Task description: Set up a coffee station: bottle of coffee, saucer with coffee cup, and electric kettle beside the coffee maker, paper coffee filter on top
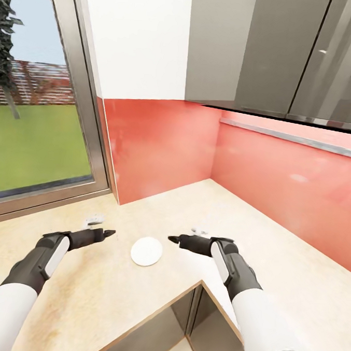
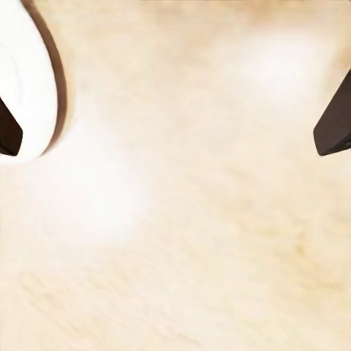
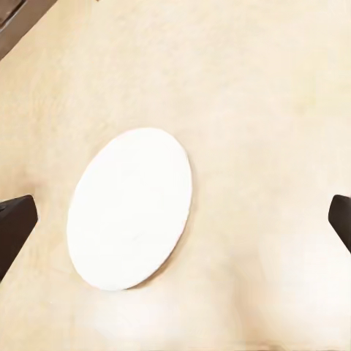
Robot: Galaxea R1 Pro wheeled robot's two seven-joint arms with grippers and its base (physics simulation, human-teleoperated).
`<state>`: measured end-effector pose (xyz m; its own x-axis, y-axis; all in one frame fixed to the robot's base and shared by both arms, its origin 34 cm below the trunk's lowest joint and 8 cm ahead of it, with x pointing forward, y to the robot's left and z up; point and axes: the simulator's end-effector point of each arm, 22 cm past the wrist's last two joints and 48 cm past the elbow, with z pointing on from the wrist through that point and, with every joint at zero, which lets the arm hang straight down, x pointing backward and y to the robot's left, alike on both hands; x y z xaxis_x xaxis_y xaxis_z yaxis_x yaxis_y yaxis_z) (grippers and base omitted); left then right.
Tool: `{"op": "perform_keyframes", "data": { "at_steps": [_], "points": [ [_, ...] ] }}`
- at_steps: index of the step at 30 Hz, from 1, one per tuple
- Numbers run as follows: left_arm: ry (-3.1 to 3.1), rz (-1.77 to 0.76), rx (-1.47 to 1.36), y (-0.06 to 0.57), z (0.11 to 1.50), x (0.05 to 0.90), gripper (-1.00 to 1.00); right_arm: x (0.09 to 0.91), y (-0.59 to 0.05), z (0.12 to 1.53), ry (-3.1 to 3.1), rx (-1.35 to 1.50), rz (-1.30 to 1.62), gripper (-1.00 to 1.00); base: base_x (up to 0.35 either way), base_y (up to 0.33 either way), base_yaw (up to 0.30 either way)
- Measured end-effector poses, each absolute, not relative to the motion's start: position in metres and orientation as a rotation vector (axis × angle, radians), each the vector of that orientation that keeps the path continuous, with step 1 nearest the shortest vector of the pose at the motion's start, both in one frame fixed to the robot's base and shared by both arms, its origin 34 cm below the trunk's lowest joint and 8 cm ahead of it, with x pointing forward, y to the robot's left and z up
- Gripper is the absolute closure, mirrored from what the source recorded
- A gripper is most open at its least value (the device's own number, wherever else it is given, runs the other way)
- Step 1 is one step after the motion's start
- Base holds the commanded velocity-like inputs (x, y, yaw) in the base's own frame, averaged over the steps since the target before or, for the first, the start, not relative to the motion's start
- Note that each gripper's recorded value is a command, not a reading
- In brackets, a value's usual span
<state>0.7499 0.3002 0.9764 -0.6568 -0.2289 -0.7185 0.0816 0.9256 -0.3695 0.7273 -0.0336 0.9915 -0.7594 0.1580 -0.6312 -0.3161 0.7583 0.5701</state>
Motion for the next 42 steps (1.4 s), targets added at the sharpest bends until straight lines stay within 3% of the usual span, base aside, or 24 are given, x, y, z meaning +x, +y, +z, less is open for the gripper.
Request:
{"op": "perform_keyframes", "data": {
  "at_steps": [9,42],
  "points": [
    [2.315,-0.703,-0.126,0.274,0.934,0.72,-1.0,0.703,-0.01,0.974,2.307,-0.19,0.992,-1.0,0.0,0.0,0.0],
    [2.309,-0.747,-0.115,0.246,0.93,0.718,-1.0,0.688,-0.009,0.948,2.374,-0.171,1.009,-1.0,0.082,0.0,-0.017]
  ]
}}
